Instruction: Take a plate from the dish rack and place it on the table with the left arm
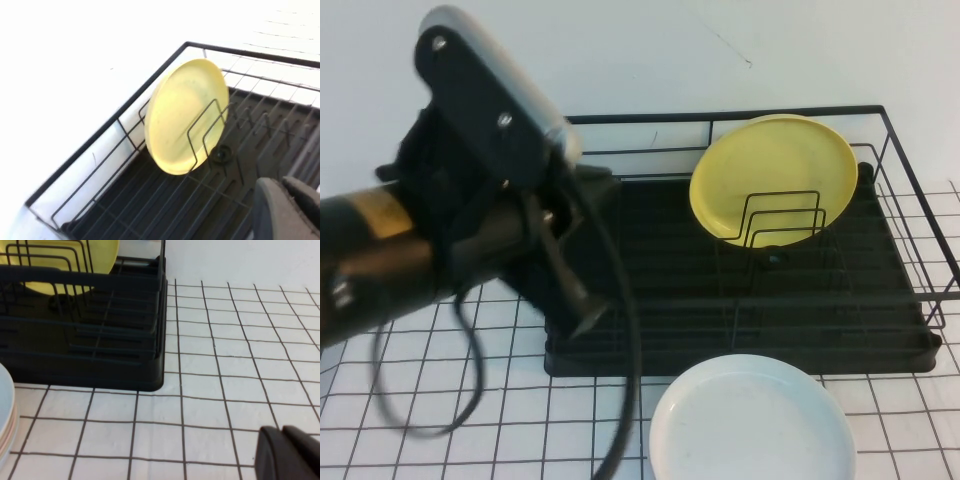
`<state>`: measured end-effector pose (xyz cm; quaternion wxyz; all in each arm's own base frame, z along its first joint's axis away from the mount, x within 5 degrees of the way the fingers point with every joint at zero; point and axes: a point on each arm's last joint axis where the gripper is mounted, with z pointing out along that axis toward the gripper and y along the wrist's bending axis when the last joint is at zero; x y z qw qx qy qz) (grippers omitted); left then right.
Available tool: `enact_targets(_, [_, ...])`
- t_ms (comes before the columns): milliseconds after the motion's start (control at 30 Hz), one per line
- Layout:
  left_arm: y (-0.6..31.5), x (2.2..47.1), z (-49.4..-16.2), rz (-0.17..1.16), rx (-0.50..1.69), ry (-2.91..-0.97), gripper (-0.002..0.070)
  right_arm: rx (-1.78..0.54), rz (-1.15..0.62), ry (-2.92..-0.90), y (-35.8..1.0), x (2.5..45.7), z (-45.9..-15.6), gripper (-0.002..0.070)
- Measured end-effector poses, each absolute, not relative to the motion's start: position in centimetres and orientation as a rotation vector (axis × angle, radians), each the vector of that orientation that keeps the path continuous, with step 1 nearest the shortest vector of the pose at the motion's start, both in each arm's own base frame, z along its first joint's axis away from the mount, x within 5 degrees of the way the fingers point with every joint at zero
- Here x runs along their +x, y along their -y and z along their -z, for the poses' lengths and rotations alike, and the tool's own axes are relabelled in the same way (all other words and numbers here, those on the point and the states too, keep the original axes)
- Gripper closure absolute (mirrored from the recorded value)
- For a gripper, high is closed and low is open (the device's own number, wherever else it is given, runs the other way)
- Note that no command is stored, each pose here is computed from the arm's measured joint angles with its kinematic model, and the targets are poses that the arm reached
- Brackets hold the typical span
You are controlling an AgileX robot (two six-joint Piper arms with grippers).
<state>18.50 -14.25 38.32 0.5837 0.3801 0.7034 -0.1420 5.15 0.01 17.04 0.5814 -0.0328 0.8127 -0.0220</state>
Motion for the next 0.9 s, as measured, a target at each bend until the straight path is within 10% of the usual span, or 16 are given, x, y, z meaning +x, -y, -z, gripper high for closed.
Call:
enact_targets(300, [7.0, 12.1, -37.5, 0.266, 0.641, -1.565, 0.0678, -0.077, 0.051, -1.898, 0.0, 5.2, -17.0, 0.0678])
enact_targets(900, [1.7, 5.0, -21.3, 0.144, 0.196, -1.632, 0.0678, -0.077, 0.051, -1.898, 0.0, 5.2, -17.0, 0.0678])
